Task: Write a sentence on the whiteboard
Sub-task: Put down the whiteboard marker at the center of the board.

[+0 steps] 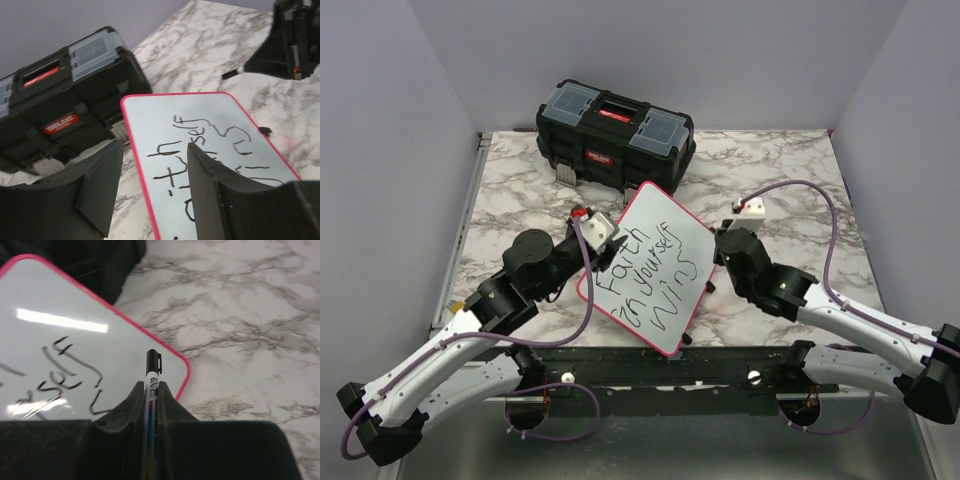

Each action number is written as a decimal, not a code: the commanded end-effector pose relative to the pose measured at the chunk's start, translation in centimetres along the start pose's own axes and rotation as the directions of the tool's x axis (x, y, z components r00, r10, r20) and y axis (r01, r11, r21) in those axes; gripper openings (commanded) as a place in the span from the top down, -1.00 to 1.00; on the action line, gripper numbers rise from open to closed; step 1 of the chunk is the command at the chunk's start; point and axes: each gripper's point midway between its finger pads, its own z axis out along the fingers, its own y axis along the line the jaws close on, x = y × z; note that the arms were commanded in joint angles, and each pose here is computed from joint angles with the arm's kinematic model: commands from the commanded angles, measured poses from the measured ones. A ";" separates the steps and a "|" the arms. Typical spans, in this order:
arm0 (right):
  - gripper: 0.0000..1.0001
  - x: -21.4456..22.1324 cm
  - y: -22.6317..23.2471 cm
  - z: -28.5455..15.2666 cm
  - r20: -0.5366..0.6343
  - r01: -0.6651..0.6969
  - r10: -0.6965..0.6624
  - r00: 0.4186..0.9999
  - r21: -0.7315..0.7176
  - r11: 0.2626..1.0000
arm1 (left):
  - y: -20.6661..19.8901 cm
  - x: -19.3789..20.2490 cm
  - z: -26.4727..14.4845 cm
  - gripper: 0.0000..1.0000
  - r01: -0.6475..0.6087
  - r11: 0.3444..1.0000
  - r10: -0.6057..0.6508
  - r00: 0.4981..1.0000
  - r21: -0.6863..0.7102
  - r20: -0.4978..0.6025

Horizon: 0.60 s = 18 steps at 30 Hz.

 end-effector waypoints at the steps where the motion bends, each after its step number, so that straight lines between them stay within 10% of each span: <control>1: 0.99 0.5 -6.2 3.6 0.013 -0.067 0.066 0.998 0.227 0.971 | 5.3 0.7 -0.2 -0.09 0.049 0.963 -0.057 0.998 -0.263 -0.021; 18: 0.76 8.5 -13.7 9.3 -0.123 -0.308 0.363 0.924 0.325 0.894 | 16.6 5.1 -3.9 -0.56 0.161 0.732 -0.256 0.965 -0.662 -0.049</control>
